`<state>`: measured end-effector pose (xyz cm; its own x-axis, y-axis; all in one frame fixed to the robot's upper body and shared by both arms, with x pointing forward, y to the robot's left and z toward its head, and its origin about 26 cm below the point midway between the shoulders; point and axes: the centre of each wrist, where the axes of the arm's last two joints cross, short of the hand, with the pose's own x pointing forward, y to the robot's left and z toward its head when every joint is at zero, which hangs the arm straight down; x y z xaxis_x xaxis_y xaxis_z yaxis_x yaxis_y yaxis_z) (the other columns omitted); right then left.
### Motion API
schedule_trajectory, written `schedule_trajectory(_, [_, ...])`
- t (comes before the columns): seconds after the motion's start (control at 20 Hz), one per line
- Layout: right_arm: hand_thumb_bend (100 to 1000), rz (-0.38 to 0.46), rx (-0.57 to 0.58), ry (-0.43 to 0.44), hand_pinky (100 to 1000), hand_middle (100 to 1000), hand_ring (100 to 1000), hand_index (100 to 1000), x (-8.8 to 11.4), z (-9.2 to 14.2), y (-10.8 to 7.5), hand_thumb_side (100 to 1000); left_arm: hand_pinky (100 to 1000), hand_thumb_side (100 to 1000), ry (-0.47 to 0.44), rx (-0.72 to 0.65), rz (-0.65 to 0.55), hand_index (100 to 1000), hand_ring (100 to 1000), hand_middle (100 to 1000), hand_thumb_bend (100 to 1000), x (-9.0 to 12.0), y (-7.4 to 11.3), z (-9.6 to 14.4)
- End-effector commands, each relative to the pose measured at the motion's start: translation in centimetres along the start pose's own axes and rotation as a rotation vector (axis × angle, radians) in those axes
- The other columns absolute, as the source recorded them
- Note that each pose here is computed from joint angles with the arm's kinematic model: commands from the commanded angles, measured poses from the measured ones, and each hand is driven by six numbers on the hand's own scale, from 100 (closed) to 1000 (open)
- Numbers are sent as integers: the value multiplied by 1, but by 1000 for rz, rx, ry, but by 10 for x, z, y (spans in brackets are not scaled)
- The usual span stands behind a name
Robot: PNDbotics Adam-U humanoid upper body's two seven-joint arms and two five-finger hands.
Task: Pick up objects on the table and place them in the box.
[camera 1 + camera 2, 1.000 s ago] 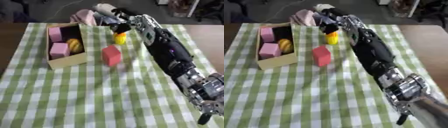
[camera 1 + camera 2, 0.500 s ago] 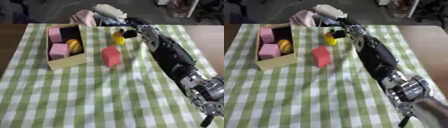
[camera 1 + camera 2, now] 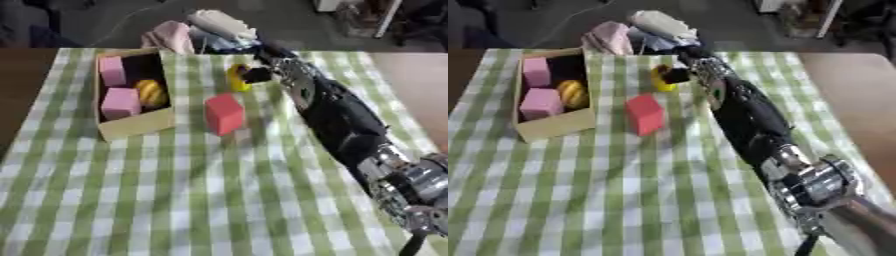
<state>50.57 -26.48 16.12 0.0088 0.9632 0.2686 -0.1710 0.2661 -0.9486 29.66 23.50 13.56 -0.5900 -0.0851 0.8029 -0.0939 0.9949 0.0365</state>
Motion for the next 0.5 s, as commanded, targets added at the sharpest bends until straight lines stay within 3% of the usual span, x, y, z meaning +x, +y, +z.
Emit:
schedule_trajectory(0.05, [100, 26, -5, 1, 821, 831, 852, 952, 4, 0, -9, 629, 670, 716, -29, -4, 0, 743, 629, 693, 361, 7, 1, -3])
schedule_trajectory(0.2, [100, 41, 24, 5, 819, 802, 840, 927, 5, -1, -3, 590, 670, 717, -30, -7, 2, 744, 629, 693, 360, 7, 1, -4])
schedule_trajectory(0.4, [100, 68, 32, -3, 800, 706, 791, 851, 9, -2, 0, 299, 670, 717, -30, -8, 4, 744, 630, 693, 358, 7, 0, -4])
schedule_trajectory(0.5, [100, 81, 18, -6, 779, 631, 745, 793, 12, -1, 1, 247, 670, 718, -31, -9, 5, 744, 630, 693, 357, 7, 0, -4])
